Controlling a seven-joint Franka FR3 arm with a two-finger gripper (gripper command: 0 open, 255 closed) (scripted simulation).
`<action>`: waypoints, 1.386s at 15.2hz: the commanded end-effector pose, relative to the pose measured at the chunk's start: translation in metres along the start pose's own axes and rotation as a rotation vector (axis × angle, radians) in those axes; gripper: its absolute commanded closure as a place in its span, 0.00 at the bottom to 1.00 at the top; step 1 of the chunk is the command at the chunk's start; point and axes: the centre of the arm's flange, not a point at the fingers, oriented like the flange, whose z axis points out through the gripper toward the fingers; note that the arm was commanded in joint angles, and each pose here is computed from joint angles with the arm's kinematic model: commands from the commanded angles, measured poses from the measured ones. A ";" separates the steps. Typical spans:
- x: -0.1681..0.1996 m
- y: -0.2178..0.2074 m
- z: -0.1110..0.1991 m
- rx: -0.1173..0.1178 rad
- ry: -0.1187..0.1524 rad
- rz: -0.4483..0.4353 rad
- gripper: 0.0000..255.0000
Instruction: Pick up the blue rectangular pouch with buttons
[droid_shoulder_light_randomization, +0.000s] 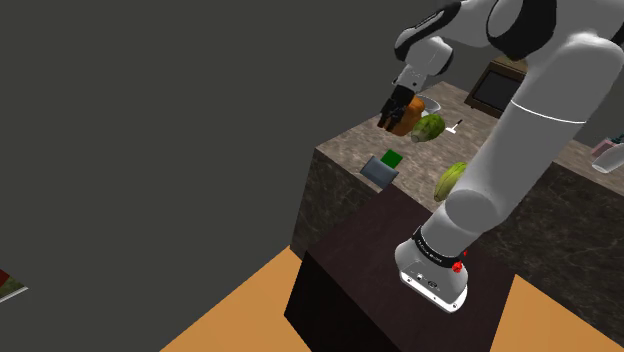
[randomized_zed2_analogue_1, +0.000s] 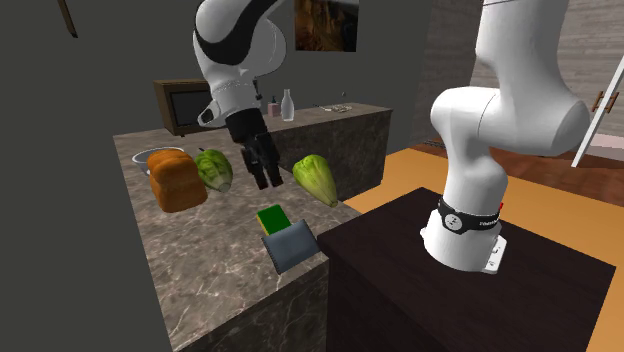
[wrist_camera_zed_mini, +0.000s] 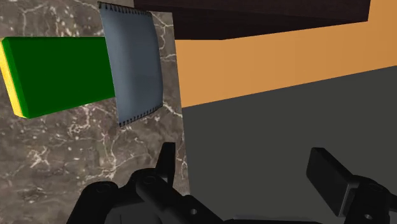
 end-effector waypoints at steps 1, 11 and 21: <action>0.008 0.032 0.015 0.049 -0.008 -0.004 0.00; 0.039 0.143 0.092 0.232 -0.050 -0.006 0.00; 0.042 0.157 0.118 0.232 -0.050 -0.006 1.00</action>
